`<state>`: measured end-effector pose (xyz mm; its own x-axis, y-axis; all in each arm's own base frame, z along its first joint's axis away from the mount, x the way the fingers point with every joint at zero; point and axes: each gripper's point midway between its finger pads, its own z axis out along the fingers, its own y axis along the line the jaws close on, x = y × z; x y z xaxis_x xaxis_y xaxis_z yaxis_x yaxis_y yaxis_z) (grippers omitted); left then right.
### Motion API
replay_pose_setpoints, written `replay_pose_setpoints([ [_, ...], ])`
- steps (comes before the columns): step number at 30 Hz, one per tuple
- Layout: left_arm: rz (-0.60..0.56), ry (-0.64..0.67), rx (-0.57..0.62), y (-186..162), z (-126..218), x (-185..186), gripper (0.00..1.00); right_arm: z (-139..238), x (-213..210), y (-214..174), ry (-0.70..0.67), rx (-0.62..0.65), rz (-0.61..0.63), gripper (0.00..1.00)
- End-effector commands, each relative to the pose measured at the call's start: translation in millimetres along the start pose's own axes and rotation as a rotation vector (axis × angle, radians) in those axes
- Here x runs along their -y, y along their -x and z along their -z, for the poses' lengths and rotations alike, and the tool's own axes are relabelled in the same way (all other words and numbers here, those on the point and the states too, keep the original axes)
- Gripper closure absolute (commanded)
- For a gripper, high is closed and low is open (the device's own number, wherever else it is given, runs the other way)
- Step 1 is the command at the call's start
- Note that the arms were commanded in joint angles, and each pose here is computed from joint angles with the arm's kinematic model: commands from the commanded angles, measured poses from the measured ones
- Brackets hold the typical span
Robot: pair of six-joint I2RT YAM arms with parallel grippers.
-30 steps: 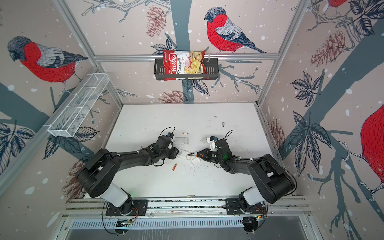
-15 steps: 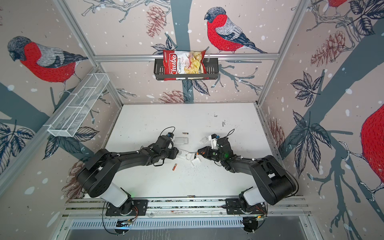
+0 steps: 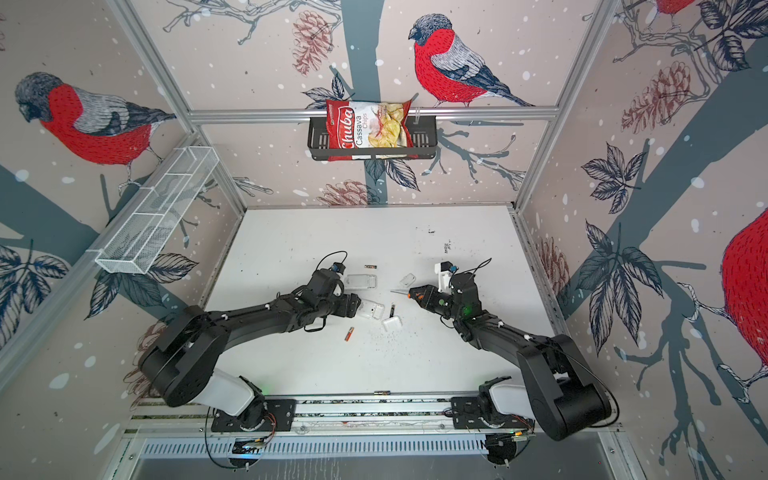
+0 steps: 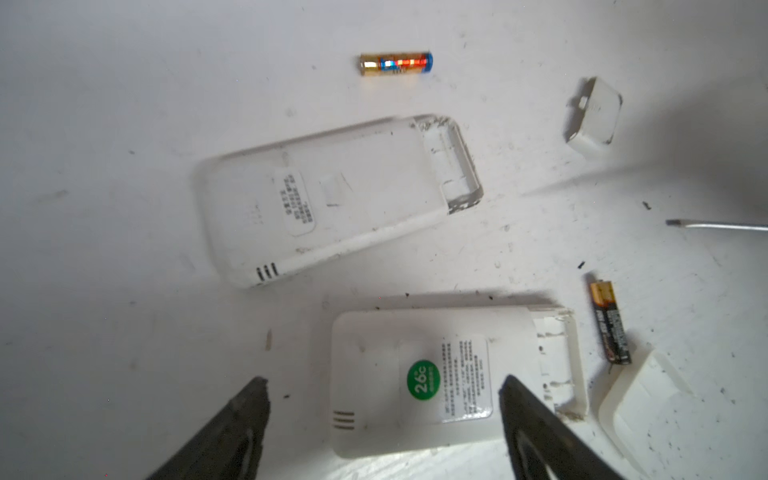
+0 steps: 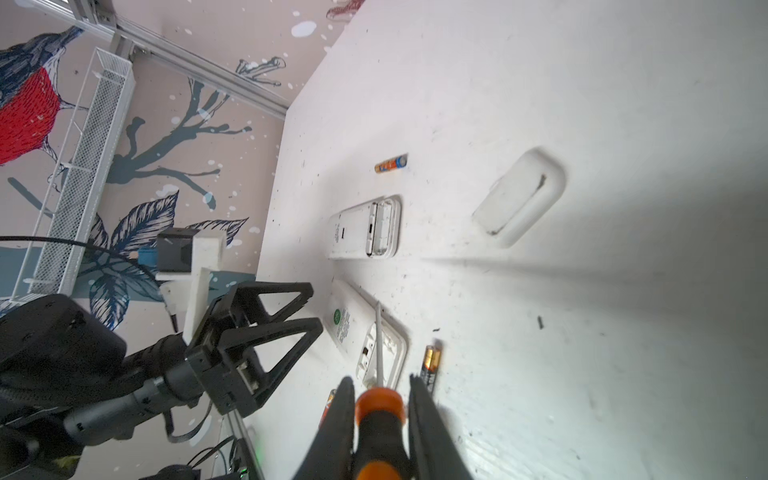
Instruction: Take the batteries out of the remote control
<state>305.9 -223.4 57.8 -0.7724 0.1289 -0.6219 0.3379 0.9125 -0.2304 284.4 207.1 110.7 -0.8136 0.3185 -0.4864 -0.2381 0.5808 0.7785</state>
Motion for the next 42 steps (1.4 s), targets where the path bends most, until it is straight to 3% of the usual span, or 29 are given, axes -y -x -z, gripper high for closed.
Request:
replay_pose_setpoints([
  [1,-0.008,0.041,0.044,11.4,12.9,-5.4,0.03,11.8,8.0,16.4,-0.086,0.087,0.05,1.0],
  [6,0.003,0.05,0.12,25.1,37.0,-6.7,0.03,33.8,37.6,35.3,-0.272,0.23,0.055,1.0],
  [10,0.032,0.041,0.18,26.2,49.3,-9.1,0.03,52.0,44.3,39.9,-0.228,0.418,0.008,0.98],
  [14,0.045,0.037,0.207,24.1,56.3,-11.5,0.03,67.7,63.4,44.0,-0.297,0.553,0.007,0.94],
  [22,0.072,0.072,0.265,25.2,67.6,-21.5,0.03,31.9,74.8,44.5,-0.348,0.463,0.054,0.81],
  [31,0.142,0.102,0.409,41.0,96.8,-38.3,0.03,-11.7,72.5,37.5,-0.277,0.406,0.045,0.62],
  [37,0.222,0.107,0.524,50.0,119.0,-49.3,0.02,-11.1,61.2,39.8,-0.261,0.41,0.089,0.54],
  [42,0.252,0.16,0.593,75.7,143.8,-56.0,0.03,10.0,35.1,63.8,-0.285,0.458,0.162,0.46],
])
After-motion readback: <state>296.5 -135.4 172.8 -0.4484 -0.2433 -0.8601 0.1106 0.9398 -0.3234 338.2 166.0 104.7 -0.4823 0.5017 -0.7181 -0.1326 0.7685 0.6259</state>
